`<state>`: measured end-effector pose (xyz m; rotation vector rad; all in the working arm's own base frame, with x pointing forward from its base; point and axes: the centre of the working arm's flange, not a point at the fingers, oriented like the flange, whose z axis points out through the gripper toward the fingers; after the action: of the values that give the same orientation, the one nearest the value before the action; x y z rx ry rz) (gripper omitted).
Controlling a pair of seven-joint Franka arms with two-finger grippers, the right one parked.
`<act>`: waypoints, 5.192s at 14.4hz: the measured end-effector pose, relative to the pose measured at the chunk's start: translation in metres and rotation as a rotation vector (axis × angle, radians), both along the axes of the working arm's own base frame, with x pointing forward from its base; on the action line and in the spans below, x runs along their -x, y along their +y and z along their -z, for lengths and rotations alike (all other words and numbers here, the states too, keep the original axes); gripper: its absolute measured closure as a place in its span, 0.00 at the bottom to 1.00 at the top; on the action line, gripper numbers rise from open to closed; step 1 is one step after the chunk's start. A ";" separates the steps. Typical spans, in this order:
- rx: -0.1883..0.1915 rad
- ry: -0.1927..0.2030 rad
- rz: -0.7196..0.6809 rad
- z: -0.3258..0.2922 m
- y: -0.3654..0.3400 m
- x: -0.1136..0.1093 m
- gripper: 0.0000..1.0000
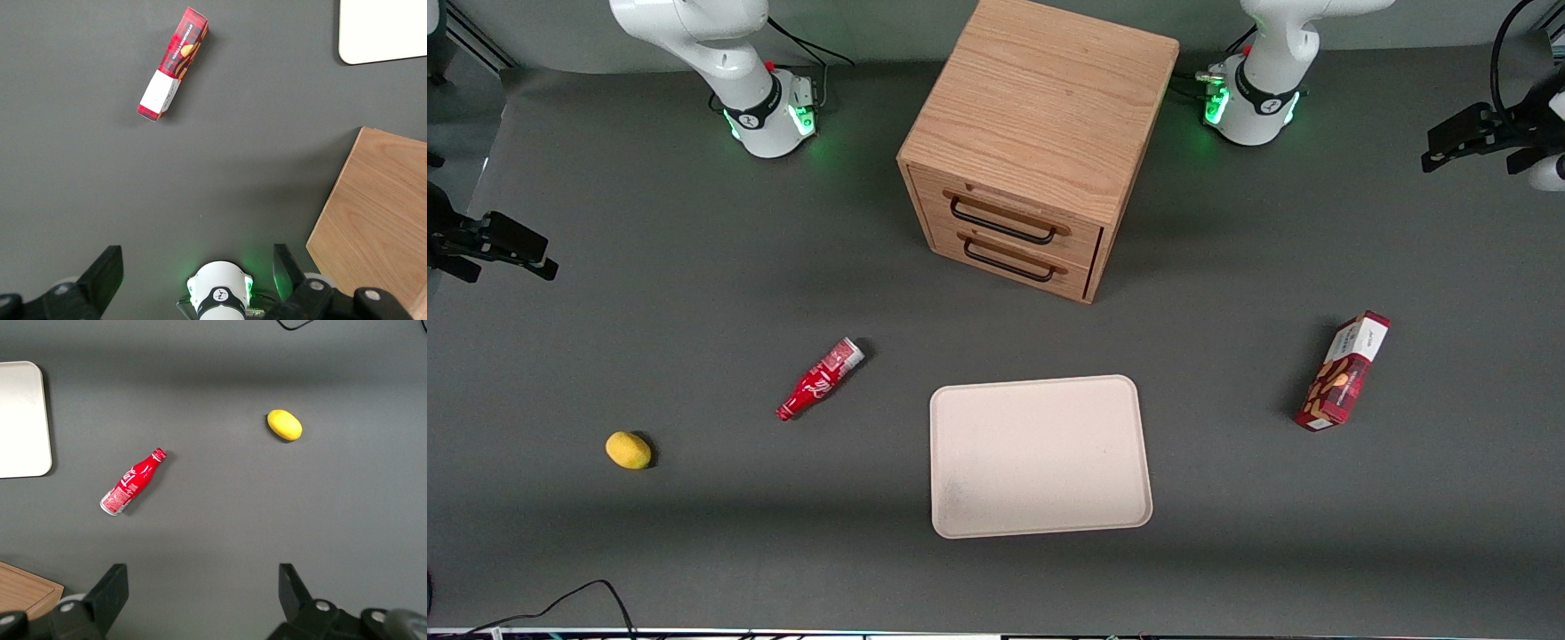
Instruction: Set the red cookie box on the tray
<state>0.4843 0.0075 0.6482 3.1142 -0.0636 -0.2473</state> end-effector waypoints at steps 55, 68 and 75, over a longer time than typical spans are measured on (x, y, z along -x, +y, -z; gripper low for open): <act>0.185 0.037 0.316 0.147 0.046 -0.137 0.75; 0.072 -0.094 -0.130 0.148 -0.248 -0.153 0.75; 0.111 -0.183 -0.152 0.285 -0.291 -0.190 0.75</act>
<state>0.6743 -0.2832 0.3630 3.0021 0.1506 0.0429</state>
